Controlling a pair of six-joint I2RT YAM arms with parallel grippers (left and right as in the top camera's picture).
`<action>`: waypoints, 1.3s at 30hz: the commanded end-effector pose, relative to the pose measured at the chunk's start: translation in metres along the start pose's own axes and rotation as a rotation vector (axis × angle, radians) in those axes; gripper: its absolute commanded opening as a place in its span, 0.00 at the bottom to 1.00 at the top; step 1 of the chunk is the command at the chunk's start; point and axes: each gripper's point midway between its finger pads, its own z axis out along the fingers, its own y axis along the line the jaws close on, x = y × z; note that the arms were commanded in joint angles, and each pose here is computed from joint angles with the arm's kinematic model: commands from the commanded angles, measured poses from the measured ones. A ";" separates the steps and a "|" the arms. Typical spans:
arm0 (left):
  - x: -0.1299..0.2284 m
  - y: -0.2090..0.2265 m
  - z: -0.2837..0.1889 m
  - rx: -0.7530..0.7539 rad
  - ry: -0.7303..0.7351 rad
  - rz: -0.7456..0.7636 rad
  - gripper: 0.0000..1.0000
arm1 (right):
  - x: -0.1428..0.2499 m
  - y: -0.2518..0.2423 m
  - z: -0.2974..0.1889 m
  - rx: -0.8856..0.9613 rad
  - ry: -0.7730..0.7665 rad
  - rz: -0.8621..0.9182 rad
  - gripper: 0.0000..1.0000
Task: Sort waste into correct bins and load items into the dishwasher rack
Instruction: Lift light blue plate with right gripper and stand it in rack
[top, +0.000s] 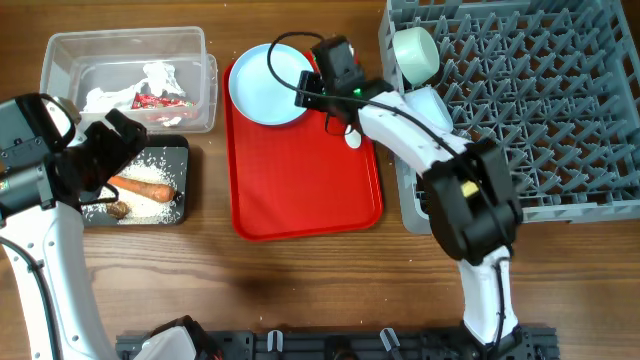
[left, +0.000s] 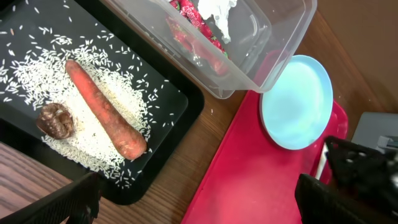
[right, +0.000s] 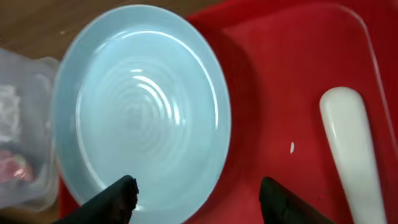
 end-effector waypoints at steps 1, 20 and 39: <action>-0.004 -0.001 -0.003 0.003 -0.013 -0.010 1.00 | 0.009 -0.014 0.030 0.049 -0.016 0.052 0.59; -0.004 -0.001 -0.003 0.003 -0.013 -0.010 1.00 | 0.026 -0.052 -0.002 0.222 0.107 -0.112 0.04; -0.004 -0.001 -0.003 0.003 -0.013 -0.010 1.00 | -0.173 -0.144 -0.386 1.090 -0.488 -0.570 0.04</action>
